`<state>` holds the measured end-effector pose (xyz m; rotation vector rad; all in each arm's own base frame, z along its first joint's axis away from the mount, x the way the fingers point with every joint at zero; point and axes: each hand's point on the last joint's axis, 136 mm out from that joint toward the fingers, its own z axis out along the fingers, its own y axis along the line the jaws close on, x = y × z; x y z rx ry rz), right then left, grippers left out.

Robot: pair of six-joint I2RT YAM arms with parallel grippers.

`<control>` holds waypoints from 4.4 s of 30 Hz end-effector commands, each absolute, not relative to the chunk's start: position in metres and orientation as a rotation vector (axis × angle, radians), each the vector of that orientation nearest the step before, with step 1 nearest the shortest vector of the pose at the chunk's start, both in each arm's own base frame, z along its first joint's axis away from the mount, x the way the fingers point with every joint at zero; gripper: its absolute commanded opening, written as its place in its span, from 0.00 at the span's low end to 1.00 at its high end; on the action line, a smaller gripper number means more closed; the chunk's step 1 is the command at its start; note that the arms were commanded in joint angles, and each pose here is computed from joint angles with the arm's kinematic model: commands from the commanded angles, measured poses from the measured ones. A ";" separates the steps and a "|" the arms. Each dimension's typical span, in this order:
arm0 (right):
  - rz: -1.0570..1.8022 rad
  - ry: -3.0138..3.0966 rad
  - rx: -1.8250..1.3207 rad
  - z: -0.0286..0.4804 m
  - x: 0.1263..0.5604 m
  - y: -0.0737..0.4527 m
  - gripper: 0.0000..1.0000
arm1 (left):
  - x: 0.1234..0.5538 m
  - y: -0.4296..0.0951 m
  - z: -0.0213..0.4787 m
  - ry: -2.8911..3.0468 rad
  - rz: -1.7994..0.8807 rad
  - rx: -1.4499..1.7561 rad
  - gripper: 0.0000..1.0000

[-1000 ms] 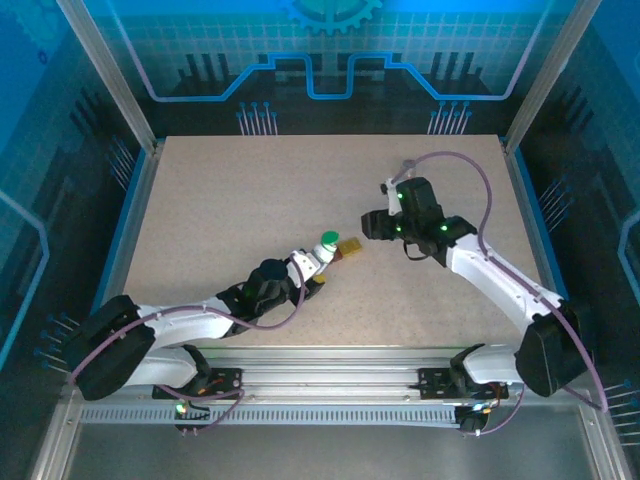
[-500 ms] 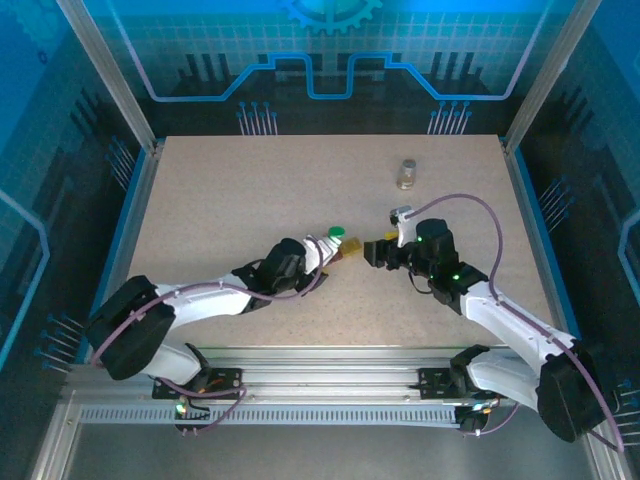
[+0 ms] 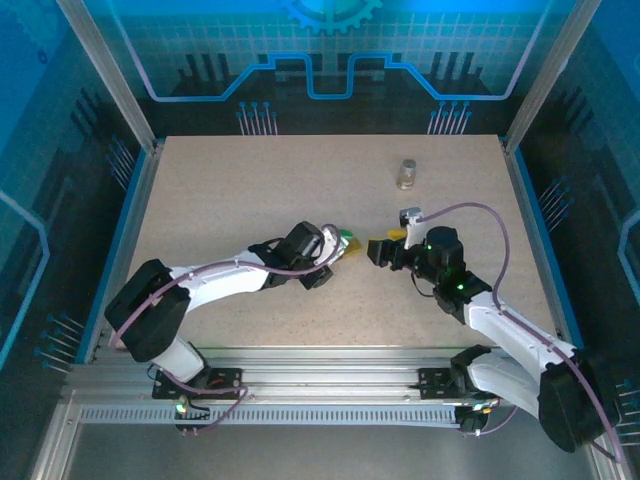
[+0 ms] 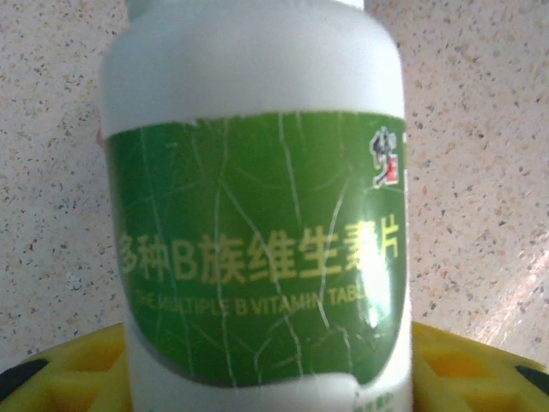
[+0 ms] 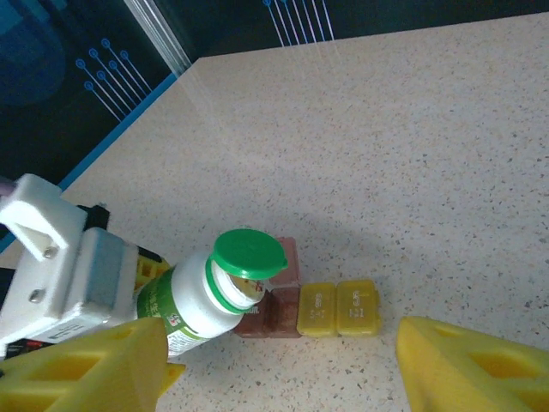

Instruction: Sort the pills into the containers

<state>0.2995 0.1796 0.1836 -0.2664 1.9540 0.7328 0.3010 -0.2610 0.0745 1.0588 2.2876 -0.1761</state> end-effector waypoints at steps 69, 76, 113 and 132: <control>0.836 1.840 -0.217 0.216 0.288 0.174 0.73 | 0.319 -0.216 0.058 2.525 0.465 1.711 0.00; 0.833 1.836 -0.214 0.217 0.287 0.173 0.74 | 0.319 -0.217 0.057 2.490 0.555 1.797 0.00; 0.805 1.838 -0.162 0.213 0.288 0.164 0.74 | 0.321 -0.193 0.075 2.093 1.025 2.169 0.00; 0.903 1.821 -0.212 0.223 0.246 0.163 0.76 | 0.319 -0.193 0.079 2.131 0.914 2.132 0.00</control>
